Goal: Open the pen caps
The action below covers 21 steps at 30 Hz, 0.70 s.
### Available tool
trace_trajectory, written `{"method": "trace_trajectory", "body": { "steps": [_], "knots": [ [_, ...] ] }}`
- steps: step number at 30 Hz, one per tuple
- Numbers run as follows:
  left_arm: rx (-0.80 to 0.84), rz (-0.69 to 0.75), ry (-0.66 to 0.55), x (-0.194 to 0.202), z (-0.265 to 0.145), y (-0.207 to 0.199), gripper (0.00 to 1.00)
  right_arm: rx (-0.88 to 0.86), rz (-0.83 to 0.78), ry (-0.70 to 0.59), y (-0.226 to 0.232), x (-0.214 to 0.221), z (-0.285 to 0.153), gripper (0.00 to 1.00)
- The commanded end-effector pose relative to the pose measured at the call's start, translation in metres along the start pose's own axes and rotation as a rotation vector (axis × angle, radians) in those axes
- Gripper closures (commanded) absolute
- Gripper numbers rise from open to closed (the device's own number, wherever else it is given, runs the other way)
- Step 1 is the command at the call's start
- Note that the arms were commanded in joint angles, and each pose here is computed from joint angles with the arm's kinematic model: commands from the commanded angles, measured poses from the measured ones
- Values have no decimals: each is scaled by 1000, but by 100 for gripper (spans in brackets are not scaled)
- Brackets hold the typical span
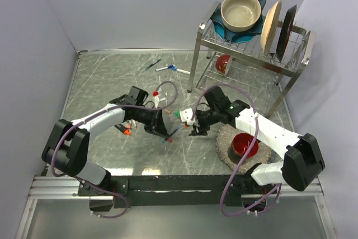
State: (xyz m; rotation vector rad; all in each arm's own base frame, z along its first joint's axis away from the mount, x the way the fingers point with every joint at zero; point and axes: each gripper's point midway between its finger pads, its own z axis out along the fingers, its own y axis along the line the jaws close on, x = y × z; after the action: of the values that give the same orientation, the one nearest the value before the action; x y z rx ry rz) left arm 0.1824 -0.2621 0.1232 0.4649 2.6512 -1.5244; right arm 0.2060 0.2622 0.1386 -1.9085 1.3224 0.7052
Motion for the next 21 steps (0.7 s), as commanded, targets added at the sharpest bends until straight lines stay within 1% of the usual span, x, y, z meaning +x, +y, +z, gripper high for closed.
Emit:
{"method": "trace_trajectory", "body": {
  "steps": [1,6,12,15,18,19,21],
  "knots": [
    [123,72,107,16,9,-31,99,4,-196,-4,3,-2,6,37],
    [121,82,156,24,20,-34,99,13,-208,30,3,6,8,37],
    [122,103,156,20,18,-39,99,-25,-222,64,12,17,9,39],
    [133,114,156,19,17,-42,99,-29,-220,67,13,19,10,41],
    [138,121,151,19,16,-44,99,-28,-211,70,12,20,12,51],
    [141,121,152,19,15,-45,99,-25,-209,72,11,20,12,60],
    [143,129,146,18,15,-47,99,-24,-209,76,10,20,13,69]
  ]
}}
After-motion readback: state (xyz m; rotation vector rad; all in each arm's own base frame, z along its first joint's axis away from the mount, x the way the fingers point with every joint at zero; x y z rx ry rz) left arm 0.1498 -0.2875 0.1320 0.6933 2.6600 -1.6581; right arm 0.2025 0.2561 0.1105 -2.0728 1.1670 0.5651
